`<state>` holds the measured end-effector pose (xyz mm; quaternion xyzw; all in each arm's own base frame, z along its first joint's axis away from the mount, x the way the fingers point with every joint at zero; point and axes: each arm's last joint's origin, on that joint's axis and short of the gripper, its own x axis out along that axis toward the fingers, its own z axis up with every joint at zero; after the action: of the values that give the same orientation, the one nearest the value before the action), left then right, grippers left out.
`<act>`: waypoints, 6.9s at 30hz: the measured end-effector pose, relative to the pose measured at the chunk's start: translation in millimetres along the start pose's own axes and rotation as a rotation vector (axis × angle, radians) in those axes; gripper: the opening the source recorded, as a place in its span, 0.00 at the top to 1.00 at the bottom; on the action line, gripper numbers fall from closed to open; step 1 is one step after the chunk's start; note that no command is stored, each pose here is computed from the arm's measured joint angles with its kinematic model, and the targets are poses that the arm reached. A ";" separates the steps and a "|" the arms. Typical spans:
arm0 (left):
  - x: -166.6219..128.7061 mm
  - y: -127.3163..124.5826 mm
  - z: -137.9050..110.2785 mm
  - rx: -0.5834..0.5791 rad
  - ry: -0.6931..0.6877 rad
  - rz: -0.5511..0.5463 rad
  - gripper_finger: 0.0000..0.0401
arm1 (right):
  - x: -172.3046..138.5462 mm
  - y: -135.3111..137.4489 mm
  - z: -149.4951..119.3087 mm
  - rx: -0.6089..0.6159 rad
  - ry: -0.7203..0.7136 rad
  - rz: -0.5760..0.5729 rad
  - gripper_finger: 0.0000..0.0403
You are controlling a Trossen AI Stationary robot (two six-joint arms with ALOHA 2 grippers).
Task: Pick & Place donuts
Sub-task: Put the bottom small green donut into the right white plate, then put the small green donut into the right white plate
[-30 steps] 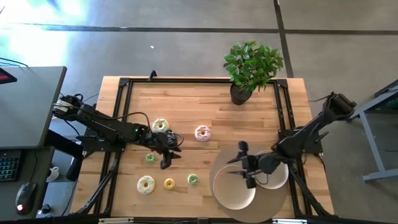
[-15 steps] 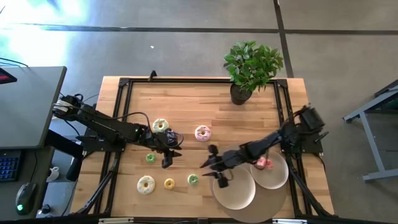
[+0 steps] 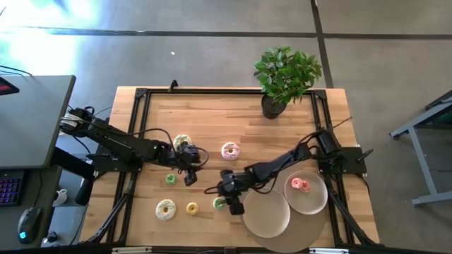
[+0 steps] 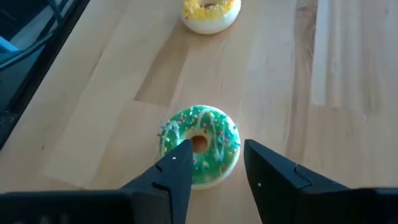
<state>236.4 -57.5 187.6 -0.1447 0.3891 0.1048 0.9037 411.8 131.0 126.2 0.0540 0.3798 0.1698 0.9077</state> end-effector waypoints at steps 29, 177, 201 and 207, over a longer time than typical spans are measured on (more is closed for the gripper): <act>-0.2 3.5 -4.2 -0.006 0.033 0.050 0.65 | -29.0 5.1 11.5 0.000 0.036 -0.043 1.00; -14.6 -20.6 -73.8 -0.098 0.490 0.160 0.65 | -99.1 -4.6 18.9 0.011 0.026 -0.177 0.64; -42.0 -99.0 28.4 0.299 0.009 -0.241 0.99 | -98.3 18.6 39.9 -0.684 -0.148 -0.355 0.65; -54.6 -108.8 49.7 0.388 -0.131 -0.244 0.99 | -100.4 23.2 49.9 -0.695 -0.276 -0.286 0.65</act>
<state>265.8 -146.5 279.8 -0.0071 0.3219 -0.0726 0.9439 375.3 119.2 234.0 -0.2873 0.1778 0.1512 0.9290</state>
